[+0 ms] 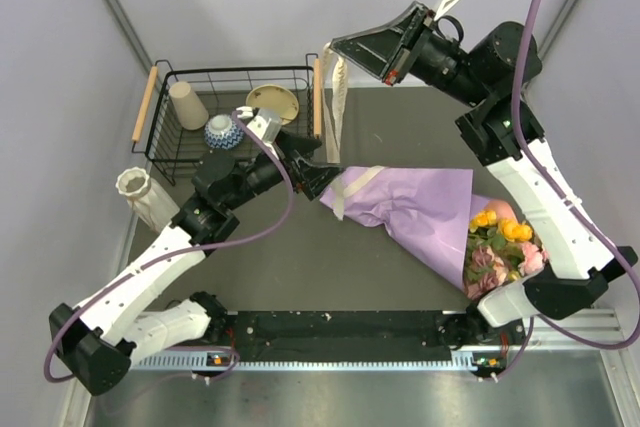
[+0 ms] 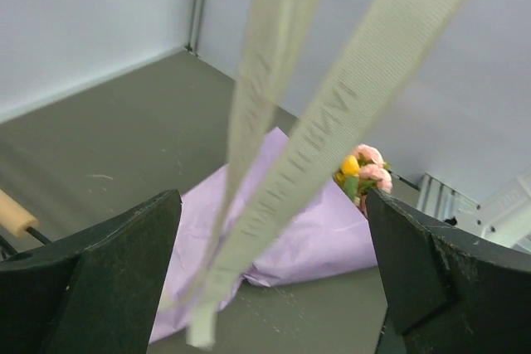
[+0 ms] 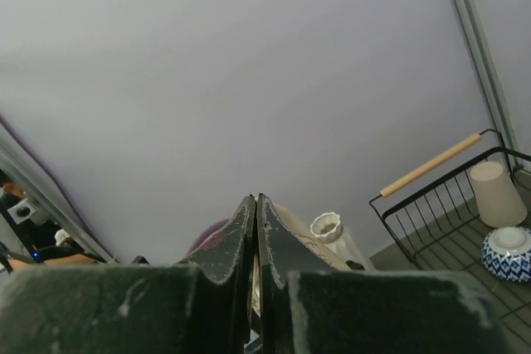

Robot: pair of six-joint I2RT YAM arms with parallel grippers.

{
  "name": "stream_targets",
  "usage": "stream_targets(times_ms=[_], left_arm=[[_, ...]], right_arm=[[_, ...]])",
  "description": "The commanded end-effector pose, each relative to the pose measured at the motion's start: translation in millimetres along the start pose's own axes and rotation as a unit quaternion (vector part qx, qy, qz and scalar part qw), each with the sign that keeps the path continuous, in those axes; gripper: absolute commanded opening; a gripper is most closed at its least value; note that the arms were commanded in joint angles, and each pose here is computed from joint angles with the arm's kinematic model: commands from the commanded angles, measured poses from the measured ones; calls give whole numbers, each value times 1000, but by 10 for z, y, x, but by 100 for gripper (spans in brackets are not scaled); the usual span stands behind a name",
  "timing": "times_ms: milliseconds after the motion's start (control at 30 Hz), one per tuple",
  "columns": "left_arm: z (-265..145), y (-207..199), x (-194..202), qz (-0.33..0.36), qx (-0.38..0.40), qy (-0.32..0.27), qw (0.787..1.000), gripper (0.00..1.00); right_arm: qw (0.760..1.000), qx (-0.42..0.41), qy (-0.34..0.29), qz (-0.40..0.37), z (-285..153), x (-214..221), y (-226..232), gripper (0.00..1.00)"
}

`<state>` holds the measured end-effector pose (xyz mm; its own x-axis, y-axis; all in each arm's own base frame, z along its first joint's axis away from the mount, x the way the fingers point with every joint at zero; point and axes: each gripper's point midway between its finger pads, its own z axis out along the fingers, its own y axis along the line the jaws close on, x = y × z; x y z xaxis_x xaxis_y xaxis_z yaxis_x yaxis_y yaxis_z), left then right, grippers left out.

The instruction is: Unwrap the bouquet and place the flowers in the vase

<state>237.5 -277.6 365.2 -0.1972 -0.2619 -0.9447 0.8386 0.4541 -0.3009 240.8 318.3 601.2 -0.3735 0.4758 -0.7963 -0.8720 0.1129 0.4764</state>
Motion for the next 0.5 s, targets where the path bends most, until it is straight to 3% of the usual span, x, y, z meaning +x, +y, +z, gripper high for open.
stream_targets(times_ms=[0, 67, 167, 233, 300, 333, 467], left_arm=[[81, -3, -396, 55, -8, -47, 997, 99], [207, -61, -363, 43, 18, -26, 999, 97], [348, -142, -282, 18, 55, 5, 998, 83], [377, -187, -247, 4, 70, 15, 997, 58], [368, -223, -249, 0, 81, 14, 997, 45], [359, -227, -248, 2, 80, 13, 997, 31], [284, -200, -344, 22, 60, 1, 998, 2]], right_arm=[[999, -29, -17, -9, -115, -126, 307, 0], [999, -27, -17, -9, -126, -130, 314, 0], [999, -29, -20, -12, -147, -151, 347, 0], [999, -28, -22, -17, -167, -161, 370, 0], [999, -21, -25, -22, -193, -167, 357, 0], [999, -18, -26, -24, -199, -163, 343, 0], [999, -10, -23, -25, -211, -118, 292, 2]])
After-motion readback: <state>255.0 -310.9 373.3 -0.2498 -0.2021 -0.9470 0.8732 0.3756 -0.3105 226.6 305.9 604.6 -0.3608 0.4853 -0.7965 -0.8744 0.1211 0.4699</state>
